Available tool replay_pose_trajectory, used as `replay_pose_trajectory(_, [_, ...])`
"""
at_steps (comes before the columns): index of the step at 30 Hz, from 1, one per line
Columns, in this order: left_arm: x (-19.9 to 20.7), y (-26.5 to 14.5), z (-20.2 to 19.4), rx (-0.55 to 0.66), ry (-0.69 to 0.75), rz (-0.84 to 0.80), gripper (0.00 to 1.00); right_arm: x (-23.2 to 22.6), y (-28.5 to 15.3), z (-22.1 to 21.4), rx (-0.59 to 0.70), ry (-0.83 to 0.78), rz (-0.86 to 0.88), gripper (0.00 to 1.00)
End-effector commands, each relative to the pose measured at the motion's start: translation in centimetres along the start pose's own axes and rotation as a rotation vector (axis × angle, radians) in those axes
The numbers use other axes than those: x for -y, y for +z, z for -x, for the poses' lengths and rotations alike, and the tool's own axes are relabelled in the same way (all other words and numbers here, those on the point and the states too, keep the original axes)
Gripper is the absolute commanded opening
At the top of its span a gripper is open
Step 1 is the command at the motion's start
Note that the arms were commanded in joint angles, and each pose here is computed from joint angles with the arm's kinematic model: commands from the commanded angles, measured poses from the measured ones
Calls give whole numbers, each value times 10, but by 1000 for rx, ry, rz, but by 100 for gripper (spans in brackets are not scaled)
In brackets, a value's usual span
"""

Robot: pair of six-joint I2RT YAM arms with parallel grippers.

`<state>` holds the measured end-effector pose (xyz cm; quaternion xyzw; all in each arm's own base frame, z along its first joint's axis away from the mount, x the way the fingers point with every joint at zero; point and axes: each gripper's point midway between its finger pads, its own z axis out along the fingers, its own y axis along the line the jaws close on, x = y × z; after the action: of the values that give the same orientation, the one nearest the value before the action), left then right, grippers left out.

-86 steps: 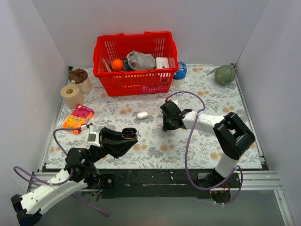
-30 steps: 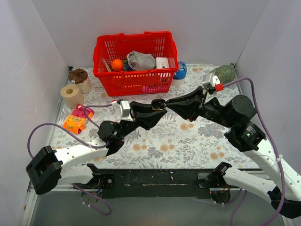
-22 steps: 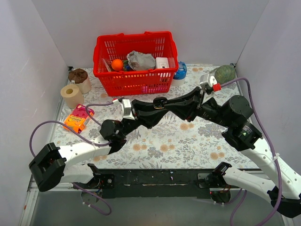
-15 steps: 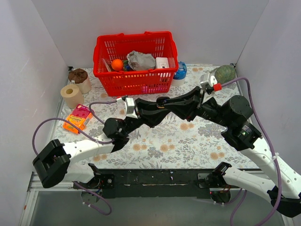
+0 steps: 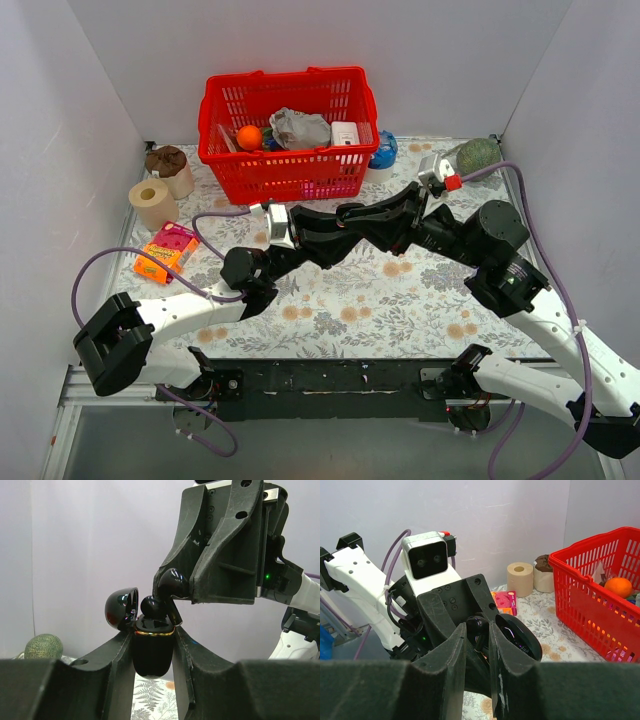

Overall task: Insert the wireless bluetooth earbuds into the charging case
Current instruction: Place the earbud in the charging case.

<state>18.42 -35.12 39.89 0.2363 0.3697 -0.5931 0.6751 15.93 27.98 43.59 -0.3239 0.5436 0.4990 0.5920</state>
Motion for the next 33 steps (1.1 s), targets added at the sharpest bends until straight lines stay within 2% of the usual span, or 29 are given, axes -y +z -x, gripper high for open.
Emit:
replay_pose_trajectory(1, [11,9,25,60,19,-48,0,2,4,7,43,-17,-8,1])
replay_pose_trajectory(11, [9,7,22,55,17,-39,0,3,7,7,57,0,-6,1])
replay_pose_trajectory(24, [8,6,22,63,11,-31,0,-1,1,22,138,-10,-10,1])
replay_pose_trajectory(33, [8,11,22,66,5,-41,0,3,0,12,168,6,-21,1])
